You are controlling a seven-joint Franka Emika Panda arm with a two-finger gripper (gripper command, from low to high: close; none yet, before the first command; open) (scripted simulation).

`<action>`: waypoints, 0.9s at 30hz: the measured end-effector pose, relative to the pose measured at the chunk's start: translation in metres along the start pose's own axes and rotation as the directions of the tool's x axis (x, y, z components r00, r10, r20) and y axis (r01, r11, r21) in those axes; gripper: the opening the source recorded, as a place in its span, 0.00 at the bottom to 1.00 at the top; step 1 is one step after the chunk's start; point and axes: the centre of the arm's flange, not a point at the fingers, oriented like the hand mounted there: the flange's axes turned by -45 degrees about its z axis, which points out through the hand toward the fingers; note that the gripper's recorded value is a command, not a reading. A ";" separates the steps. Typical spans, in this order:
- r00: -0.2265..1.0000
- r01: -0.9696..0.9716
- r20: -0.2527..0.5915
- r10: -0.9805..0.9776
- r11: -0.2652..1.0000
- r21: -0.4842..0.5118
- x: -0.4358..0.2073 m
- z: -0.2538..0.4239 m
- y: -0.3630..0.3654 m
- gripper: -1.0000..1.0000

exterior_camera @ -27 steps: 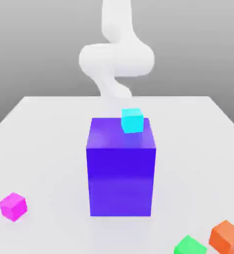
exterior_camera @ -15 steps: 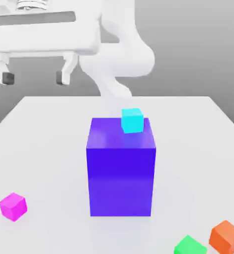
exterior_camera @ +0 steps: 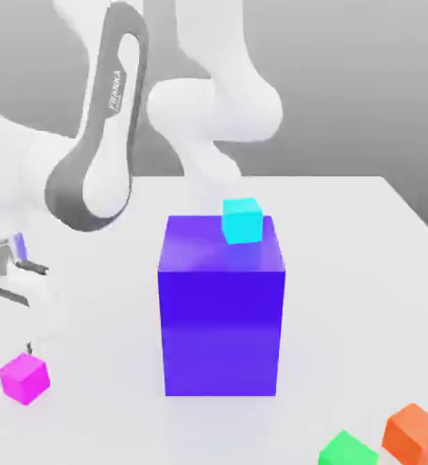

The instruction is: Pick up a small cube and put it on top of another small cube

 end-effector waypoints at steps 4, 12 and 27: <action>1.000 -0.004 0.006 0.004 1.000 -0.002 -0.003 0.048 0.002 0.00; 1.000 -0.004 0.007 0.004 1.000 -0.002 -0.002 0.041 0.003 0.00; 0.837 0.547 0.014 -0.547 0.837 0.014 -0.012 -0.040 -0.291 0.00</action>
